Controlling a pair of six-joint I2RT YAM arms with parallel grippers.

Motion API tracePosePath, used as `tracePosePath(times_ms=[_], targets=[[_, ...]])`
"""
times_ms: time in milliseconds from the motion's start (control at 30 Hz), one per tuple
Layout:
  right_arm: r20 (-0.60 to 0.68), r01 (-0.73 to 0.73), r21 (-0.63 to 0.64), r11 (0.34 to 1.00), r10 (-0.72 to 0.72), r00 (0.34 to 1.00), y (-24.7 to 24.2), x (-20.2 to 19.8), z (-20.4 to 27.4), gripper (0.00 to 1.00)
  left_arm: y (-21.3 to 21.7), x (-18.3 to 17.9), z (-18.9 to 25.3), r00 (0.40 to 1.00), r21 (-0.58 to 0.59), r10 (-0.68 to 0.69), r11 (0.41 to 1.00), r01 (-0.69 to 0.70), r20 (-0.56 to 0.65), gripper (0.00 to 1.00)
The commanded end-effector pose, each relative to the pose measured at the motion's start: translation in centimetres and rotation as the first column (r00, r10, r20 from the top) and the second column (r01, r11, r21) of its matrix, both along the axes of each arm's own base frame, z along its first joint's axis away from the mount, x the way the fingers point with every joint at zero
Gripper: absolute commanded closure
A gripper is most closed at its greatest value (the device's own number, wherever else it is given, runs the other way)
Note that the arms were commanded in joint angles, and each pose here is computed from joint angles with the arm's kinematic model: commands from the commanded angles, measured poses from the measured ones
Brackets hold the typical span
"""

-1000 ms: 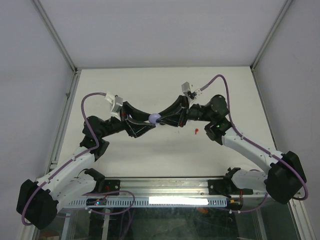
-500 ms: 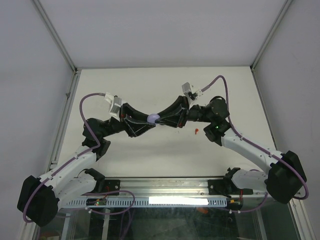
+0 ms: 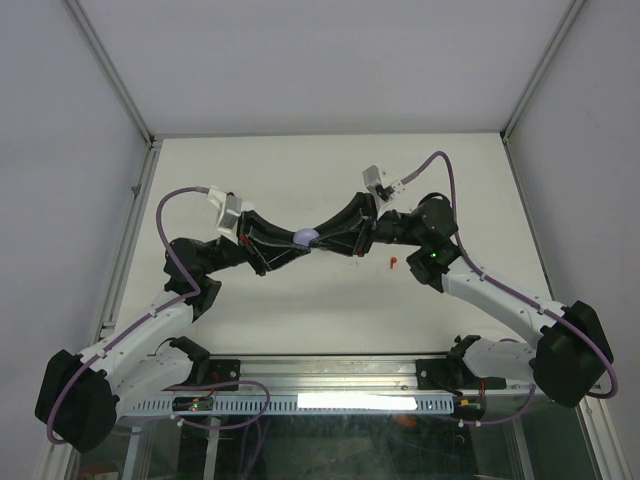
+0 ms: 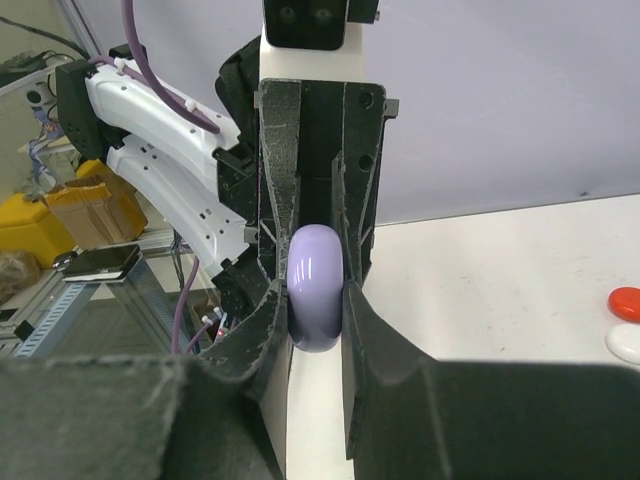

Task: Insert the wireless bluetooth earbuds into the charging case
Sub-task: Adjust the charging case, then open the charging case.

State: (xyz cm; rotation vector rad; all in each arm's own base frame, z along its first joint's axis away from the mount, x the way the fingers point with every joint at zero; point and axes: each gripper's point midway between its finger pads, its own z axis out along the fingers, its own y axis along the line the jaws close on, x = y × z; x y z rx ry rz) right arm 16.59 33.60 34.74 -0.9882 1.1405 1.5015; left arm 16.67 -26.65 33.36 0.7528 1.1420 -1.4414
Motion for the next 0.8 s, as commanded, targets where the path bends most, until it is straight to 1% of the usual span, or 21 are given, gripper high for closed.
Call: tracePosePath(times_ms=[0, 133, 167, 200, 467, 600, 767], targets=[[0.052, -0.023, 0.013, 1.0, 0.022, 0.998, 0.0, -0.9, 1.2, 0.82, 0.2, -0.5, 0.8, 0.994, 0.01, -0.004, 1.0, 0.003, 0.106, 1.0], [0.057, 0.004, 0.002, 1.0, -0.004, 0.998, -0.1, -0.6, 1.3, 0.64, 0.3, -0.3, 0.0, 0.985, 0.098, 0.015, 0.995, -0.032, 0.173, 1.0], [0.055, 0.01, -0.005, 1.0, -0.01, 0.998, -0.1, -0.5, 1.3, 0.6, 0.3, -0.3, 0.0, 0.985, 0.115, 0.014, 0.993, -0.035, 0.174, 1.0], [0.056, 0.017, -0.006, 1.0, -0.016, 0.998, -0.1, -0.4, 1.2, 0.58, 0.3, -0.2, -0.1, 0.981, 0.133, 0.017, 0.99, -0.044, 0.194, 1.0], [0.048, 0.024, -0.018, 1.0, -0.023, 0.999, 0.1, 0.0, 1.1, 0.57, 0.3, -0.4, -0.7, 0.972, 0.217, -0.018, 0.975, -0.034, 0.233, 1.0], [0.043, 0.028, -0.022, 0.999, -0.027, 0.999, 0.0, 0.0, 1.3, 0.56, 0.5, -0.3, -1.1, 0.969, 0.265, -0.016, 0.963, -0.052, 0.248, 1.0], [0.024, 0.03, -0.04, 0.999, -0.029, 0.999, 0.1, 0.3, 0.8, 0.56, 0.7, -0.8, -1.3, 0.962, 0.289, -0.04, 0.957, -0.042, 0.272, 1.0]])
